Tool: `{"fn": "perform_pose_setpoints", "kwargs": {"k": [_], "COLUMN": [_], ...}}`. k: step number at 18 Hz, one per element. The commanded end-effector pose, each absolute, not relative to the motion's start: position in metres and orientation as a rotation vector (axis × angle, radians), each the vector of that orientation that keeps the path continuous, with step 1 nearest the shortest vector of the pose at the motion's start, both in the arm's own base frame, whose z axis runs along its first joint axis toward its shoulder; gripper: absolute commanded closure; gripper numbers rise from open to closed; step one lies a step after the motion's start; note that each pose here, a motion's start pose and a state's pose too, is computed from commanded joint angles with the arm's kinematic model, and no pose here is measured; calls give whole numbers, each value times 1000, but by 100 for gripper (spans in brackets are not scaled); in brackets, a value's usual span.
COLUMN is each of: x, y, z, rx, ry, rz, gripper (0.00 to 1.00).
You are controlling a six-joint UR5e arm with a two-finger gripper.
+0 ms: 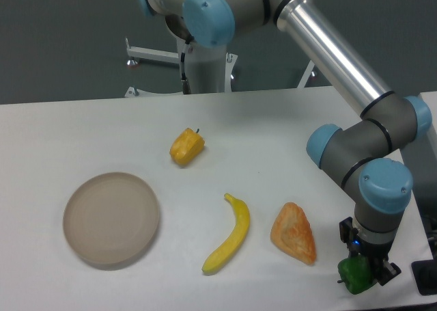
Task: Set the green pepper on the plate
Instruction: 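Carry the held green pepper with the gripper over to the beige plate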
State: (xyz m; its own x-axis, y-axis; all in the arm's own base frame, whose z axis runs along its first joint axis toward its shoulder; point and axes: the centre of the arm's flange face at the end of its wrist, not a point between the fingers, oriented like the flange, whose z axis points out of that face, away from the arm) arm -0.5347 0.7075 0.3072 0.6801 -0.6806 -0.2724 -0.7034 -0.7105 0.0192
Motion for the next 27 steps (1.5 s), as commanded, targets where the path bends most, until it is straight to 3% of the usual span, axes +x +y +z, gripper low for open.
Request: {"fn": "perform_pose_setpoints", "kwargs": {"k": [11, 18, 27], "x": [-505, -407, -255], "y": [705, 698, 696], "z": [331, 356, 387], "rx": [-2819, -2799, -2868], "ry": [1092, 937, 743], "rz": [347, 83, -20], "gripper": [72, 71, 71]}}
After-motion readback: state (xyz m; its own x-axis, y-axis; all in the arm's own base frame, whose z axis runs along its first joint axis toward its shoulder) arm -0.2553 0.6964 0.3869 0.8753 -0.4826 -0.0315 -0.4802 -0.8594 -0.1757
